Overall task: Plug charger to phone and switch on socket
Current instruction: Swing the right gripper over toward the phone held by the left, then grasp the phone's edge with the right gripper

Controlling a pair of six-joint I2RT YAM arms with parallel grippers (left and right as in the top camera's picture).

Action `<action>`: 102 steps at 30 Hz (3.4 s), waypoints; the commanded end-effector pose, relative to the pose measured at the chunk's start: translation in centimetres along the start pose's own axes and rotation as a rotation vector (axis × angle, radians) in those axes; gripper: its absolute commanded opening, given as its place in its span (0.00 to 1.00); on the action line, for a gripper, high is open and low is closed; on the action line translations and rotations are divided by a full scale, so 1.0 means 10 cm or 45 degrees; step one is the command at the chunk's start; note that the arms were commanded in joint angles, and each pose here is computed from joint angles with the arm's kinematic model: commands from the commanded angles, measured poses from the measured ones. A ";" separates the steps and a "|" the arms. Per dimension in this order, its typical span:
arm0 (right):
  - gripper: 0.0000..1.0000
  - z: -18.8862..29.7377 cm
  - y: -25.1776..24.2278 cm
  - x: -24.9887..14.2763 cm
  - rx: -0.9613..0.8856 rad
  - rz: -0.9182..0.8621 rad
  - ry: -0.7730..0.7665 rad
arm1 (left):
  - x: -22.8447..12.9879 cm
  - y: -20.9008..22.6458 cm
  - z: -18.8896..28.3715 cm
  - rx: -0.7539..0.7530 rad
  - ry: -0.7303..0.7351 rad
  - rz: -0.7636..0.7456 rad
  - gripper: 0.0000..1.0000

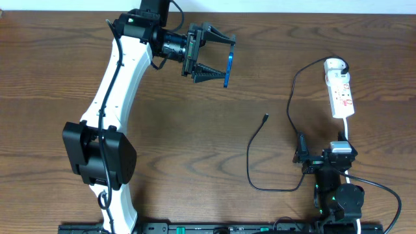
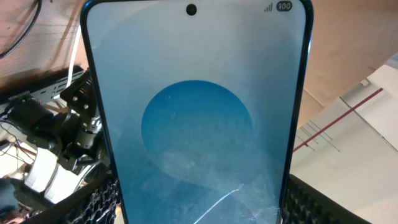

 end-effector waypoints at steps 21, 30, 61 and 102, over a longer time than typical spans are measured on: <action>0.99 0.12 0.48 0.24 0.517 -0.327 -0.125 | -0.21 -0.08 0.04 -0.033 0.061 -0.055 0.78; 0.99 0.36 0.72 0.60 0.913 -0.738 -0.190 | -0.21 -0.08 0.04 -0.033 0.062 -0.055 0.78; 0.99 0.02 0.83 2.50 1.426 -0.502 0.182 | -0.08 -0.04 0.04 0.006 -0.058 -0.049 0.78; 0.62 -1.33 1.83 2.03 0.504 -0.375 0.836 | 0.46 0.07 0.19 0.132 -0.600 0.050 0.78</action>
Point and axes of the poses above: each gripper's point midway between its finger pads, its own z axis back along the fingers, its own y axis along the line the jaws close on, x = y × z, the point moved 4 cm from there along z, back along the fingers, and after that the axes turned 11 degrees about z, right-handed, at the moved point
